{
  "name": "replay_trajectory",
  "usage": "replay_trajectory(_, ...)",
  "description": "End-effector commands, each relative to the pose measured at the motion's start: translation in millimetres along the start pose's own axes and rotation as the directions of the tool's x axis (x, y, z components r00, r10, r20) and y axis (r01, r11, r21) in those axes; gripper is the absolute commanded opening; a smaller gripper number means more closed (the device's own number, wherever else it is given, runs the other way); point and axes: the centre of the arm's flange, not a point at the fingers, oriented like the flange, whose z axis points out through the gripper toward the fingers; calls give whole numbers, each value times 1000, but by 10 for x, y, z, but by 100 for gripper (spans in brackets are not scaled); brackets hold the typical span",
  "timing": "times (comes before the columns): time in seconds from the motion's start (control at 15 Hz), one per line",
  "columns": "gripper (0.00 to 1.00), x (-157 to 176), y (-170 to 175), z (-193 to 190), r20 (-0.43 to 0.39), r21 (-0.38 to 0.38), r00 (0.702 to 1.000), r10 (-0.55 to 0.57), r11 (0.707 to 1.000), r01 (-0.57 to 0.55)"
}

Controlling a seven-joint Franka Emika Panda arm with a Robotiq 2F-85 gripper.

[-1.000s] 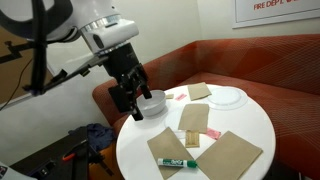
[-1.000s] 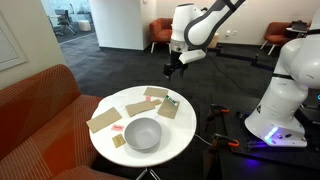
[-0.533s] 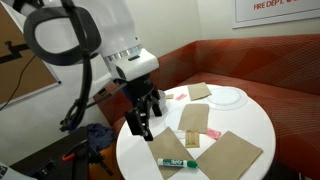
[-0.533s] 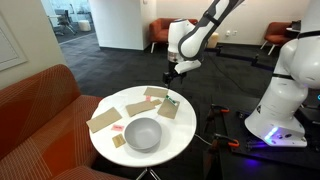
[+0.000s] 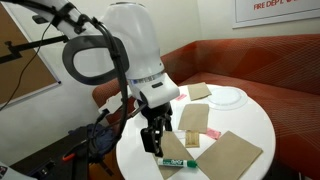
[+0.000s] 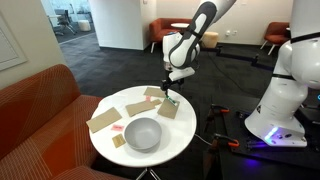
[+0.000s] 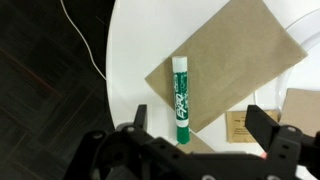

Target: Put the marker in the bowl

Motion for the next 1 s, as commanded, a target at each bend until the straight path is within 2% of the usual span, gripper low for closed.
replay_trajectory(0.0, 100, 103, -48, 206, 8, -3, 1000, 18, 1000, -18)
replay_trajectory(0.8, 100, 114, 152, 523, 49, -28, 993, 106, 994, -105)
replay_trajectory(0.87, 99, 125, 167, 543, 50, -31, 993, 110, 994, -108)
replay_trajectory(0.93, 92, 136, 175, 559, 50, -34, 992, 113, 993, -111)
